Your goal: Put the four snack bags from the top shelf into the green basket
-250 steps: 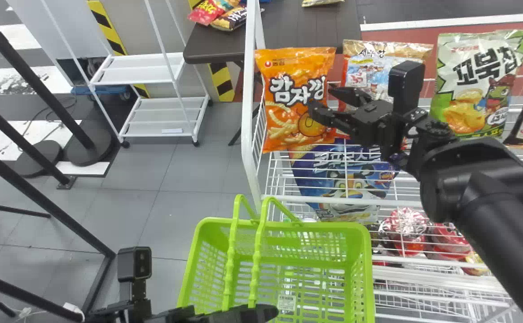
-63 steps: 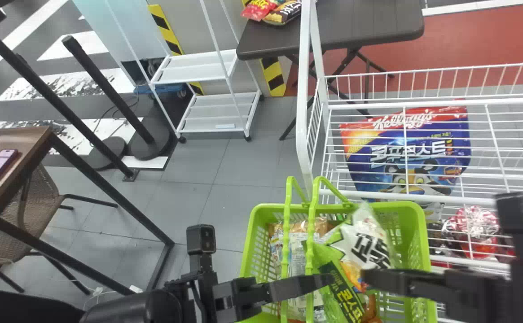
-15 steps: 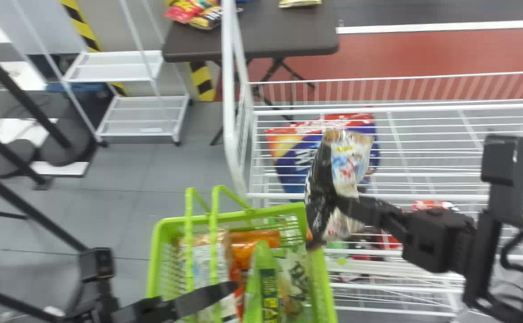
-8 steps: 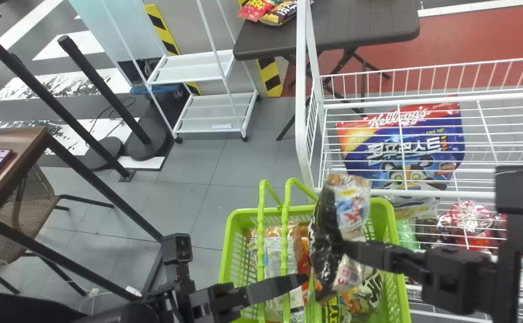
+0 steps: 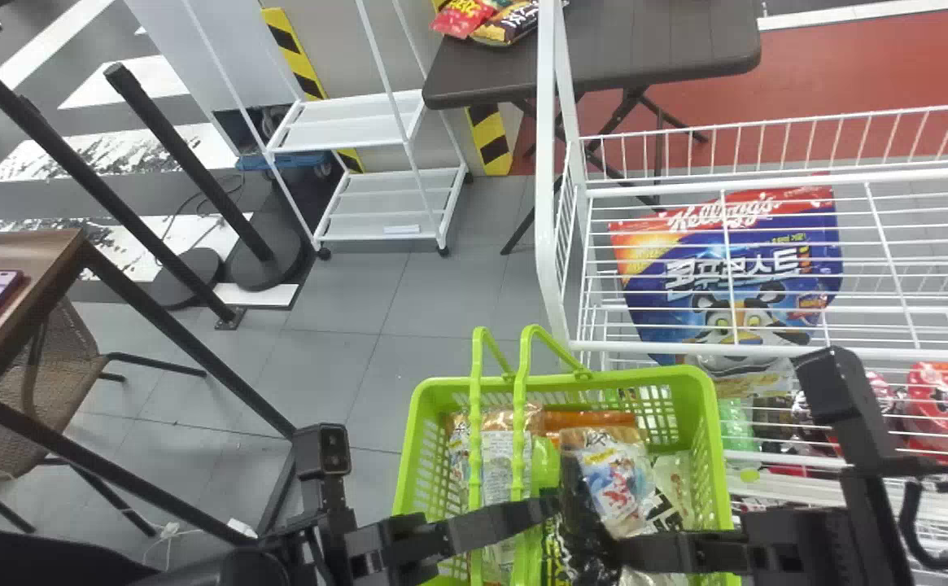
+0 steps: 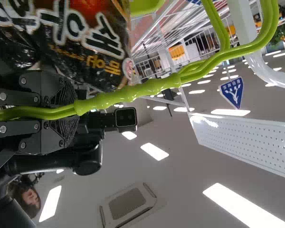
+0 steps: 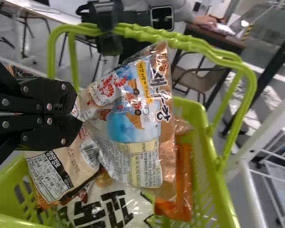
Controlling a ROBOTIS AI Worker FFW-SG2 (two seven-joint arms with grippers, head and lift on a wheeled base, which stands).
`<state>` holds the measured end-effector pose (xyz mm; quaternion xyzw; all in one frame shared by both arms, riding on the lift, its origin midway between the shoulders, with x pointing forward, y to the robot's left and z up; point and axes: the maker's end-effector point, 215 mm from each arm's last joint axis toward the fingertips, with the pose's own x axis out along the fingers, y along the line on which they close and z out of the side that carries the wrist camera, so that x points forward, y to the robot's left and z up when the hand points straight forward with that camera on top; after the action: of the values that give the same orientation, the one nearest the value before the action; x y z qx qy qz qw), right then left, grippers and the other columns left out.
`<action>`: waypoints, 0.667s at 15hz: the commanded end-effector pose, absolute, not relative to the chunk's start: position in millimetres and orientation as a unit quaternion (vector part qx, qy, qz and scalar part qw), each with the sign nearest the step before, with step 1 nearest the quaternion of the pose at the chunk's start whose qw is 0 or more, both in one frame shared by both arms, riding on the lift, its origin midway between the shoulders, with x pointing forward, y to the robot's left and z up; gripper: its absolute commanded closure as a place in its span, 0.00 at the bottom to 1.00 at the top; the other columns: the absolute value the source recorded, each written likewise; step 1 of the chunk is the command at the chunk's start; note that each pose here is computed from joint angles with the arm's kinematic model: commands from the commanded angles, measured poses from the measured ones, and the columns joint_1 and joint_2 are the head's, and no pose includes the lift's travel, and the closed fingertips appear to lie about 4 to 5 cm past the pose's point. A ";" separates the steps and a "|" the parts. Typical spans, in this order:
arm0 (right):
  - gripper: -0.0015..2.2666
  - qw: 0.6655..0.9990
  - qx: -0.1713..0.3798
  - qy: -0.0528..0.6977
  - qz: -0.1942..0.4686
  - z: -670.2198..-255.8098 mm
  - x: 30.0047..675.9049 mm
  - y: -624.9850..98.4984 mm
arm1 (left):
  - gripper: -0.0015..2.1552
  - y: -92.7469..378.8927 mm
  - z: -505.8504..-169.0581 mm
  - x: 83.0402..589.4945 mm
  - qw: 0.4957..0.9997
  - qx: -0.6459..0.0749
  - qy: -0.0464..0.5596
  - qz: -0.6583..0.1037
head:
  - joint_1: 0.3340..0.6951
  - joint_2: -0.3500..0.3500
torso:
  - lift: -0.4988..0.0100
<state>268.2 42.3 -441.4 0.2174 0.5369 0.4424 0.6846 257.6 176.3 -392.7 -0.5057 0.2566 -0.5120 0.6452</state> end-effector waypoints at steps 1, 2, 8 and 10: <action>0.00 0.694 0.215 0.533 0.434 -440.1 273.9 31.7 | 1.00 176.3 -390.7 256.7 0.643 -0.507 0.254 -0.515 | 1.00 1.00 | 0.98; 0.00 0.704 0.217 0.520 0.432 -430.4 281.7 26.0 | 1.00 175.9 -390.6 256.8 0.642 -0.508 0.254 -0.515 | 1.00 1.00 | 0.98; 0.02 0.769 0.254 0.443 0.386 -385.2 322.5 -40.4 | 1.00 172.0 -389.5 253.4 0.640 -0.507 0.255 -0.518 | 1.00 1.00 | 0.98; 0.02 0.845 0.219 0.380 0.304 -394.8 371.6 -85.7 | 1.00 171.8 -389.4 252.4 0.640 -0.506 0.255 -0.518 | 1.00 0.93 | 0.98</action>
<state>344.4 -55.1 -389.4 0.2431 0.4171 0.3554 0.8004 254.2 171.9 -391.4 -0.5054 0.2571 -0.5151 0.6427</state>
